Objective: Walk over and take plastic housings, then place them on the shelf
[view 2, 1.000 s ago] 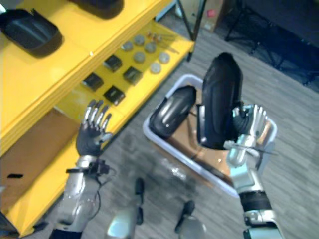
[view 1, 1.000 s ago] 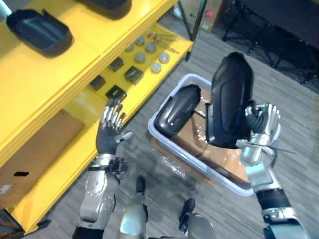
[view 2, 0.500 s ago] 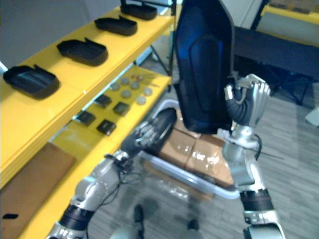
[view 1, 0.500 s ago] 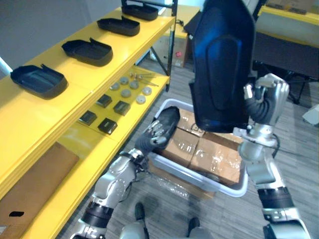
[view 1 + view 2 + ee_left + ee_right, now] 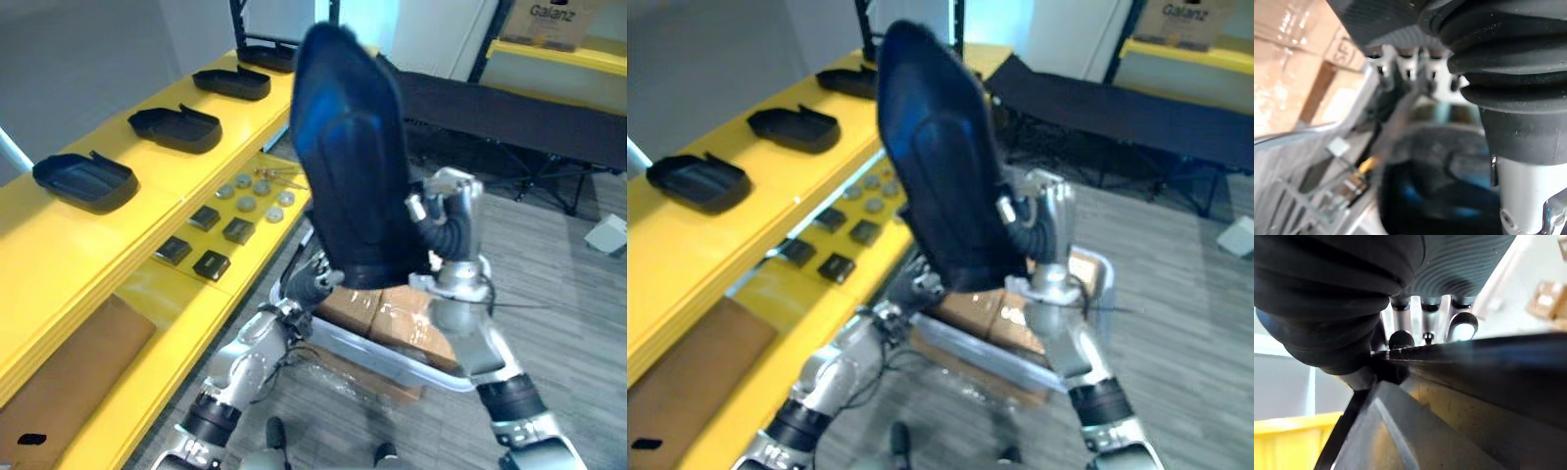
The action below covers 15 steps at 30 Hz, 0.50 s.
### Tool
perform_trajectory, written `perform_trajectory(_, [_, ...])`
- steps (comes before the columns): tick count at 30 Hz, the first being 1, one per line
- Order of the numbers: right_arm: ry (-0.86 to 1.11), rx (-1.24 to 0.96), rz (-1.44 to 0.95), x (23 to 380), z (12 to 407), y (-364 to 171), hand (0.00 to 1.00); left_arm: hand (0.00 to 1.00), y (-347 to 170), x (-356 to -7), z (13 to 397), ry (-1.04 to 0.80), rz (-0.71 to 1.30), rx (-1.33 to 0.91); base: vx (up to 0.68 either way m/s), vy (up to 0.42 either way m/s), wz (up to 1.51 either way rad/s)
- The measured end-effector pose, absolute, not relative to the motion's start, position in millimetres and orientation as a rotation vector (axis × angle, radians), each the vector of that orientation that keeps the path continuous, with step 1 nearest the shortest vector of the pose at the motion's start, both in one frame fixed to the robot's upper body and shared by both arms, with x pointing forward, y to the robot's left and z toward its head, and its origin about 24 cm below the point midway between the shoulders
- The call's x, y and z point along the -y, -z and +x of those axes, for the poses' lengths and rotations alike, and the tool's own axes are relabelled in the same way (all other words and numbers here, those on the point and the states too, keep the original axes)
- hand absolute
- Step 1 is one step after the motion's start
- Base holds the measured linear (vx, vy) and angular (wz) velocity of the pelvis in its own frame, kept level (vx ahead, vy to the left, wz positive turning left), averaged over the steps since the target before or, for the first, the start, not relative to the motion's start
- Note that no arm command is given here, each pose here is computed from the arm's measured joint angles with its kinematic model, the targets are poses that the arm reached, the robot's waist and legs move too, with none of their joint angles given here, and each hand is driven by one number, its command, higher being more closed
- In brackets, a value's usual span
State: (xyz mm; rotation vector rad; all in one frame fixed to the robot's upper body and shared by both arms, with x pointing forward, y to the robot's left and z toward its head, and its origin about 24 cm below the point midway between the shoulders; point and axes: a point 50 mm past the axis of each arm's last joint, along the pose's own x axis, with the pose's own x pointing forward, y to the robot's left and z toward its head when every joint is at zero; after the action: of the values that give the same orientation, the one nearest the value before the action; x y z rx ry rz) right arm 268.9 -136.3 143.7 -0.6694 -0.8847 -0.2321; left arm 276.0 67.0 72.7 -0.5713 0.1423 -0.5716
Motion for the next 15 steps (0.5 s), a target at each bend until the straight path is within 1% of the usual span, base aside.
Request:
perform_trajectory(3, [0.194,0.766,-0.668,134,268,-117,1.00,0.00,-76,-69,277,0.548,-0.584,-0.090,0.01,0.000,0.00])
perform_trajectory(8, [0.184,0.708,-0.638,132,263,-102,1.00,0.00,-82,-74,278,0.520,-0.604,-0.015,0.00,0.000,0.00])
perform_trajectory(9, [0.183,0.688,-0.624,132,263,-98,1.00,1.00,-83,-75,279,0.513,-0.608,0.000,0.00,0.000,0.00])
perform_trajectory(12, [0.193,0.663,-0.613,133,262,-91,1.00,1.00,-88,-77,279,0.484,-0.606,0.035,0.00,0.000,0.00])
perform_trajectory(15, [0.195,0.648,-0.599,130,260,-86,1.00,1.00,-95,-79,278,0.446,-0.536,0.081,0.00,0.000,0.00])
